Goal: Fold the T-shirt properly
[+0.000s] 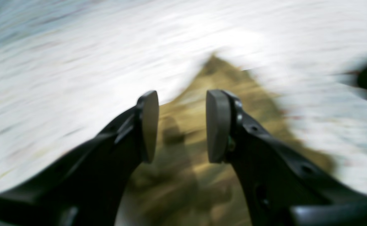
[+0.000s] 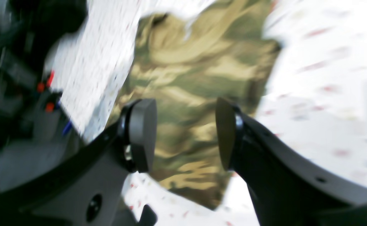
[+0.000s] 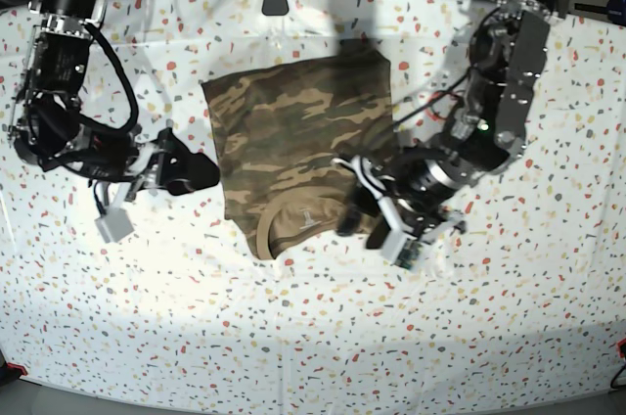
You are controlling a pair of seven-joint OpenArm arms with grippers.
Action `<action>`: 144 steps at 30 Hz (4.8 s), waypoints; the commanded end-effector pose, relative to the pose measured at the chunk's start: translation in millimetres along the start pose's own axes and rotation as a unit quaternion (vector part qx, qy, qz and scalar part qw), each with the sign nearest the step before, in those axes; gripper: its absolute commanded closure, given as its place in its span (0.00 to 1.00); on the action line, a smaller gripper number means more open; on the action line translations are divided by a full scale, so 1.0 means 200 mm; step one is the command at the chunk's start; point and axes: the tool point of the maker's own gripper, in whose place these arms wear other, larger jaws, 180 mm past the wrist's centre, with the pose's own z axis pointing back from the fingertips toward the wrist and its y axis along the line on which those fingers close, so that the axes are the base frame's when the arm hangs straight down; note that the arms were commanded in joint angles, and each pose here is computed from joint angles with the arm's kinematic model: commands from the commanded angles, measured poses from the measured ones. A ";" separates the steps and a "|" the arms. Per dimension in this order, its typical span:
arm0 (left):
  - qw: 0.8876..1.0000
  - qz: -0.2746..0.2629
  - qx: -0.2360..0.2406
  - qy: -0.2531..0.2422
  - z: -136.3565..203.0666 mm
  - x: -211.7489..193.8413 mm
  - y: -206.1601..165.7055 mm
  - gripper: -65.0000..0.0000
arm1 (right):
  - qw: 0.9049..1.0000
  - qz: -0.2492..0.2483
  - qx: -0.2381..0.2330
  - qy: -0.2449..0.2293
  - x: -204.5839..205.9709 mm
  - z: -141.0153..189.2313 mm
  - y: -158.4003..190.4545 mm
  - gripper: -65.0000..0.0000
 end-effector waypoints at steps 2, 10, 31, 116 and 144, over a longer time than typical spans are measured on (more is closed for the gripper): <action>0.998 0.013 -0.010 -0.067 -0.02 0.16 -0.06 0.63 | 0.998 0.019 -0.024 -0.053 0.17 0.11 -0.05 0.53; 0.997 -0.019 0.038 -0.068 -0.14 0.05 0.00 0.63 | 0.992 0.007 -0.079 -0.094 0.27 0.33 -0.20 0.53; 0.997 0.035 0.037 0.057 -0.39 -0.71 -0.08 0.63 | 0.992 0.014 -0.085 -0.094 0.28 0.36 -0.21 0.53; 0.776 -0.040 0.158 0.609 1.67 -2.16 0.07 0.63 | 0.913 -0.247 -0.179 0.270 -1.52 0.93 0.07 0.53; 0.754 0.130 0.107 0.635 1.45 -2.55 -0.11 0.63 | 0.879 -0.262 -0.106 0.383 -2.19 0.13 0.02 0.53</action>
